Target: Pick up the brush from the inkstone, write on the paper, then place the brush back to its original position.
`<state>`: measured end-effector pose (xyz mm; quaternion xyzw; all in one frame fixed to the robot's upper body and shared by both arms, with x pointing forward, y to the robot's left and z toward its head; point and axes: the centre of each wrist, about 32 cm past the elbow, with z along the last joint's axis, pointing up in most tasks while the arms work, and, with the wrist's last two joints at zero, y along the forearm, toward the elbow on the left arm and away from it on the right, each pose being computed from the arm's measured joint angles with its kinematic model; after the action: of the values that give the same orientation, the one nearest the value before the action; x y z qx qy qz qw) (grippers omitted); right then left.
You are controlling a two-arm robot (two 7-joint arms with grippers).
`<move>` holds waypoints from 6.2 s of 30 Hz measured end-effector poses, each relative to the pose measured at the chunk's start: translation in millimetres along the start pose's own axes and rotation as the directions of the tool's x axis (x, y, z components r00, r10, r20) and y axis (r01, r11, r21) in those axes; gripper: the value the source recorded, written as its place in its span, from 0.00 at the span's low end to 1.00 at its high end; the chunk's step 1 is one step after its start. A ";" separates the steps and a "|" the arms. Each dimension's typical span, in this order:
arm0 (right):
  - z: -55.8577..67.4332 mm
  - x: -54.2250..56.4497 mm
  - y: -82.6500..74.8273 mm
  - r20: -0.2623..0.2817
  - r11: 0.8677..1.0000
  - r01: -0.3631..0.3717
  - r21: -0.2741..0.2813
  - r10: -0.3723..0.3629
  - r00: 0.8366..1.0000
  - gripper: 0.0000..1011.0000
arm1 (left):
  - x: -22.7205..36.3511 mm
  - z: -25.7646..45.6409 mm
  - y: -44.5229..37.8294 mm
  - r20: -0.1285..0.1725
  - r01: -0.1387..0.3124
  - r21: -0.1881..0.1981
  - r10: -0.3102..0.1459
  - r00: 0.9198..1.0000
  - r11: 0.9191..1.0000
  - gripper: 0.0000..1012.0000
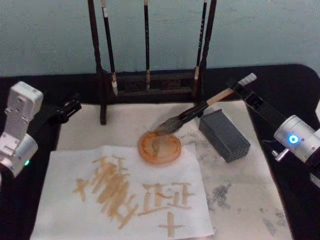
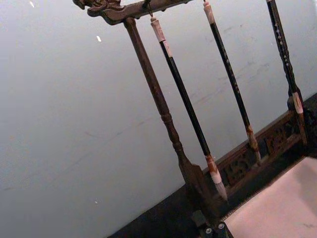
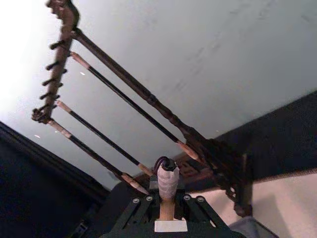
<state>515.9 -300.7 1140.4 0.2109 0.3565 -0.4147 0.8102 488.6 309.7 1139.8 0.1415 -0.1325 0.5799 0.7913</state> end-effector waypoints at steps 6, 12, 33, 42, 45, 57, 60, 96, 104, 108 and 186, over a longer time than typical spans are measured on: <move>-2.7 9.3 0.7 -0.012 1.000 0.026 -0.008 -0.026 1.000 0.17 | 0.0 0.0 0.0 0.000 0.000 0.000 0.000 1.000 1.000 0.99; -2.8 16.8 -0.7 -0.026 0.999 0.046 -0.007 -0.046 0.999 0.17 | 0.0 0.0 0.0 0.000 0.000 0.000 0.000 1.000 1.000 0.99; -5.4 33.6 -2.1 -0.097 0.997 0.074 -0.023 -0.076 0.992 0.17 | 0.0 0.0 0.0 0.000 0.000 0.000 0.000 1.000 1.000 0.99; -3.0 25.1 -4.5 -0.089 0.999 0.036 -0.021 -0.038 0.995 0.17 | 0.0 0.0 0.0 0.000 0.000 0.000 0.000 1.000 1.000 0.99; -1.8 22.2 -5.4 -0.085 1.000 0.026 -0.016 -0.027 0.996 0.17 | 0.0 0.0 0.0 0.000 0.000 0.000 0.000 1.000 1.000 0.99; -3.2 15.2 -8.8 -0.086 1.000 -0.010 -0.022 0.008 0.996 0.17 | 0.0 0.0 0.0 0.000 0.000 0.000 0.000 1.000 1.000 0.99; -4.6 14.6 -8.9 -0.090 0.999 -0.017 -0.027 0.015 0.996 0.17 | 0.0 0.0 0.0 0.000 0.000 0.000 0.000 1.000 1.000 0.99; -15.1 36.7 -13.4 -0.165 0.996 0.052 -0.076 -0.064 0.984 0.17 | 0.0 0.0 0.0 0.000 0.000 0.000 0.000 1.000 1.000 0.99; -15.6 40.9 -12.8 -0.190 0.993 0.069 -0.094 -0.086 0.978 0.17 | 0.0 0.0 0.0 0.000 0.000 0.000 0.000 1.000 1.000 0.99; -16.0 43.5 -12.5 -0.204 0.991 0.080 -0.103 -0.100 0.974 0.18 | 0.0 0.0 0.0 0.000 0.000 0.000 0.000 1.000 1.000 0.99; -36.1 -52.8 -64.6 0.522 0.970 0.208 -0.130 -0.111 0.846 0.99 | 0.0 0.0 0.0 0.000 0.000 0.000 0.000 1.000 1.000 0.99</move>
<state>427.0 -286.8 1153.4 -0.0115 0.1816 -0.4876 0.8539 488.6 309.7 1139.8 0.1415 -0.1325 0.5800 0.7913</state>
